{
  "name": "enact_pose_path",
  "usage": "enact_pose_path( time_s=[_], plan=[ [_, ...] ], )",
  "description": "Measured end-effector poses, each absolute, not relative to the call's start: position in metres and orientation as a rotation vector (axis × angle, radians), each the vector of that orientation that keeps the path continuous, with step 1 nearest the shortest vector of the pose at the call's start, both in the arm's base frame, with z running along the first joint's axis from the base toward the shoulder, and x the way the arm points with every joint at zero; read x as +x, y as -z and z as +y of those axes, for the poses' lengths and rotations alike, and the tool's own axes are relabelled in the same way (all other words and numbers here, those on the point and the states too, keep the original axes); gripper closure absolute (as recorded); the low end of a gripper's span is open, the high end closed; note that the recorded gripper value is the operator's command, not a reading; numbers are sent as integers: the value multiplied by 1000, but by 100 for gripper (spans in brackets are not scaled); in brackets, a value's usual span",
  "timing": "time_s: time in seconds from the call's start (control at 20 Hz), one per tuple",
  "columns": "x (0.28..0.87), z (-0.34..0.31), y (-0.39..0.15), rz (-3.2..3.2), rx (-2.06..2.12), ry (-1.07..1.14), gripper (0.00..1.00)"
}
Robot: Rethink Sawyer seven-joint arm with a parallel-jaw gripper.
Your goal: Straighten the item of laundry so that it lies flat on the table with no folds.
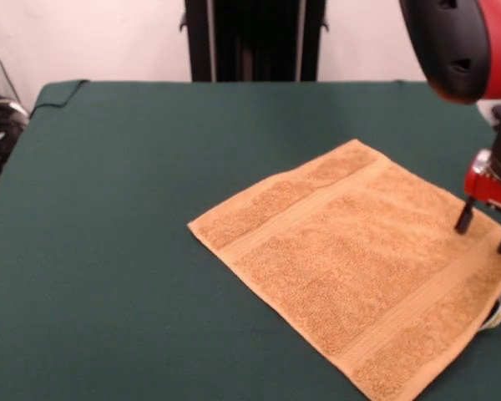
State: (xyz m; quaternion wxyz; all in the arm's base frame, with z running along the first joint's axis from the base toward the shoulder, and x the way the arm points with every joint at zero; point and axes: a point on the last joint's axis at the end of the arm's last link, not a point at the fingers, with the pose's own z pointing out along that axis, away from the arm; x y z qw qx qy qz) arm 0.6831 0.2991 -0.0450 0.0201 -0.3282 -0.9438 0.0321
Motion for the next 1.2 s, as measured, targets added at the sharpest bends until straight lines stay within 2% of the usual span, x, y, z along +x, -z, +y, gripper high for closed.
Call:
enact_pose_path(
  time_s=[0.55, 0.8, 1.2],
  plan=[
    [700, 290, 39, -2911, -1076, -78, 0],
    [716, 259, 21, -2897, -1144, -64, 0],
    [752, 175, -36, -2898, -1303, -50, 0]
  ],
)
